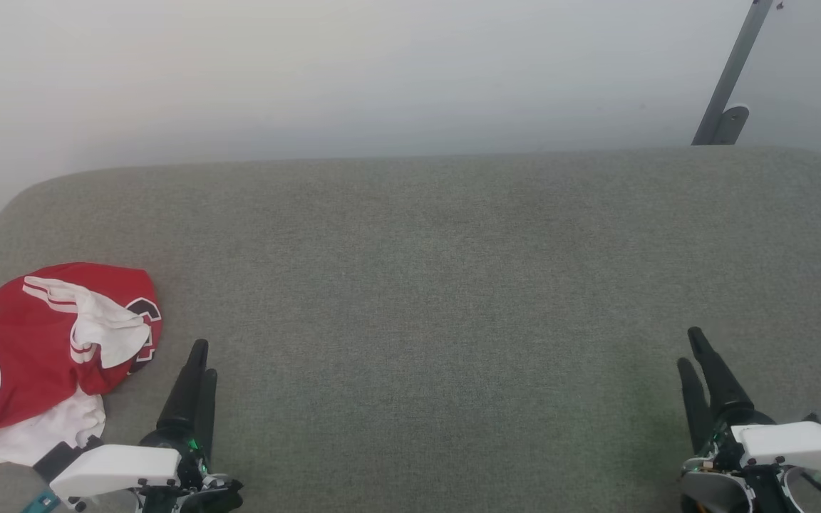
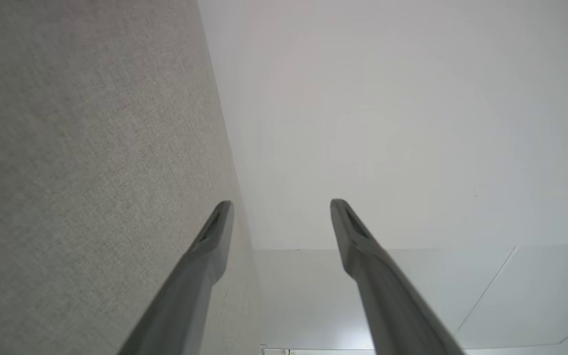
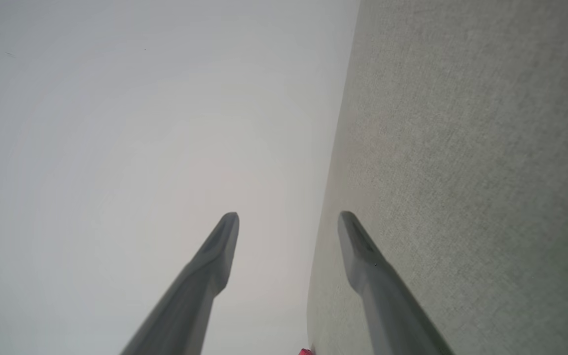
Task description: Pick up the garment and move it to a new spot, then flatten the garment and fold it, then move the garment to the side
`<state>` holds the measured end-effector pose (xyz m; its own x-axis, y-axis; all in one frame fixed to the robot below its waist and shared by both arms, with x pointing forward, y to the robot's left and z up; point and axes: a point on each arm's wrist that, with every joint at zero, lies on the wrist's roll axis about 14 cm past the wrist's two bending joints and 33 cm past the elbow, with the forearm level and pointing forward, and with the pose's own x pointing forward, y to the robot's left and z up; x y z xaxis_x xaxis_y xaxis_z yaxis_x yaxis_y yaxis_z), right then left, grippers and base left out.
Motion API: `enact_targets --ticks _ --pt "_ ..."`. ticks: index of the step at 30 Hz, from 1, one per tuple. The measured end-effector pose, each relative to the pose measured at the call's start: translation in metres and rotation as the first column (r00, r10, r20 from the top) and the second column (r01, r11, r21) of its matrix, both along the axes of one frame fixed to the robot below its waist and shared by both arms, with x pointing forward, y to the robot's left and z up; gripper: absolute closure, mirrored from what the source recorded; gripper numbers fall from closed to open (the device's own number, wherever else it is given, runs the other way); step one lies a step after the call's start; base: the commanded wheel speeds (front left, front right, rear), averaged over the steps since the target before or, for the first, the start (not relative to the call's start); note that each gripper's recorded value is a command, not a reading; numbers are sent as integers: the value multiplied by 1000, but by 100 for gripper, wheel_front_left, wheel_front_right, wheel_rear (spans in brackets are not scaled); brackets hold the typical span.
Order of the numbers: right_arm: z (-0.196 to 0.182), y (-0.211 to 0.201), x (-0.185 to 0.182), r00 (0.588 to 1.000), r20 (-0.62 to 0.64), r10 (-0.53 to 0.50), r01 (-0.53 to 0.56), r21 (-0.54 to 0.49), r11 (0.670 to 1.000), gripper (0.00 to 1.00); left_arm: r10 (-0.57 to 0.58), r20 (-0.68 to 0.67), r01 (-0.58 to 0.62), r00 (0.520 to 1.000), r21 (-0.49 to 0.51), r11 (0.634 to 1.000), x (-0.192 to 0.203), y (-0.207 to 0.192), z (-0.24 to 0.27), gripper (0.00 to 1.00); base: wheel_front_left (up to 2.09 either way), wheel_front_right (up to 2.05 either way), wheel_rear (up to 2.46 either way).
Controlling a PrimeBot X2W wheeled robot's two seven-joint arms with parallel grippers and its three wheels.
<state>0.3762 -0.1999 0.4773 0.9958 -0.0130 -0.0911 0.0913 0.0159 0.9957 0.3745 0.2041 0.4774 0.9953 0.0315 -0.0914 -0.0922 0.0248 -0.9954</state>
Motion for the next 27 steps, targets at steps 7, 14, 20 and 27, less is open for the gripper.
enact_targets --ticks 7,14,20,27 --pt "7 -4 5 1000 14 -3 5 -116 993 0 12 1 -12 1000 132 991 1 6 3 0 0 0 0" --pt "11 -5 8 1000 20 9 -3 -258 966 0 20 3 -20 1000 303 953 1 11 7 0 0 0 0" --pt "15 -3 9 999 30 25 -12 -385 923 0 11 8 -13 1000 469 883 2 12 14 0 0 0 0" --pt "20 -1 12 998 35 52 -24 -543 839 0 7 9 -10 1000 591 807 2 10 19 0 0 0 0"
